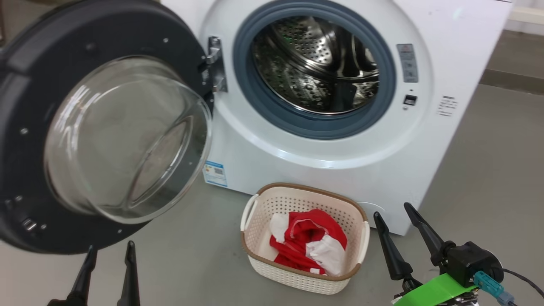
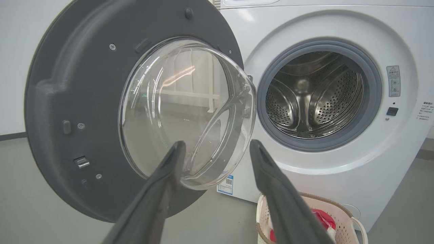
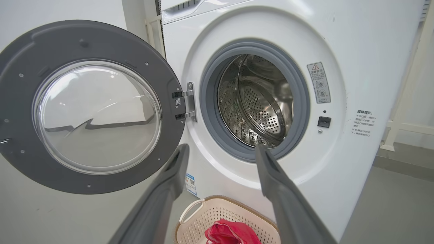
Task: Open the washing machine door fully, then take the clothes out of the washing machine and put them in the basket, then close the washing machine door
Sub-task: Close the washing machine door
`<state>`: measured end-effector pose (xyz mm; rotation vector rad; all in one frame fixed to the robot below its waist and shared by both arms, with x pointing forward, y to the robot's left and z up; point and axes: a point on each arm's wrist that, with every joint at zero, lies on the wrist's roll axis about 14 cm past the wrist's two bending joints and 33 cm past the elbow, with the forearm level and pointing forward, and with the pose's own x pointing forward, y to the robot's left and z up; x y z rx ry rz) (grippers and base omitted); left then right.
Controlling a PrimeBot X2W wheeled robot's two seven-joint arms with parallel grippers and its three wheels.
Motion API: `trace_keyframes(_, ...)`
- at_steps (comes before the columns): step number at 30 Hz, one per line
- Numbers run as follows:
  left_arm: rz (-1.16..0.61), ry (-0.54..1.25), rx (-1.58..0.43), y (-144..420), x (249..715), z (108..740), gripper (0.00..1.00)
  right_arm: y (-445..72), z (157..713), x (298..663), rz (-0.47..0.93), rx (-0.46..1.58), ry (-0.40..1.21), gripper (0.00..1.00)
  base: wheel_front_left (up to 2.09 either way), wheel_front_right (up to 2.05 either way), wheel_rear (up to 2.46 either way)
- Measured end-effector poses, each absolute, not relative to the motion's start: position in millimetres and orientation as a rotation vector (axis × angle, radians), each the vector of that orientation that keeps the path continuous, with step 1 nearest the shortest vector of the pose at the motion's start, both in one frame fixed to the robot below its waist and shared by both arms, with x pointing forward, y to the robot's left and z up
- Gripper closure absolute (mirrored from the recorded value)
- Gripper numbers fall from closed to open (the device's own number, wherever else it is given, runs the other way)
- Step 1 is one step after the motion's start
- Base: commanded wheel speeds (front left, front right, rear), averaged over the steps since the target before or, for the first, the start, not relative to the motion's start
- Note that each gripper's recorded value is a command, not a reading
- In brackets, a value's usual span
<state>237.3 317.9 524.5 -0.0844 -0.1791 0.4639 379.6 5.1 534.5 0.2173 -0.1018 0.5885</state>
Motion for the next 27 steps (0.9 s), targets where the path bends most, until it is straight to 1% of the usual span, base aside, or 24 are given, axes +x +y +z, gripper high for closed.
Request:
trace_keyframes(9,0.54,-0.18,-0.073,333.5,215.1,524.1,0.0,29.5,533.6,378.9,0.658,0.219,-0.091,0.0,0.0,0.0,0.0)
trace_keyframes(15,0.575,-0.179,-0.06,339.9,209.4,525.5,0.0,40.9,529.9,376.4,0.693,0.218,-0.078,0.0,0.0,0.0,0.0)
trace_keyframes(26,0.588,-0.186,-0.057,341.8,208.5,527.5,0.0,43.2,534.4,377.9,0.698,0.213,-0.092,0.0,0.0,0.0,0.0)
trace_keyframes(27,0.586,-0.184,-0.057,341.5,208.8,527.1,0.29,43.0,534.6,377.8,0.698,0.213,-0.092,0.0,0.0,0.0,0.0)
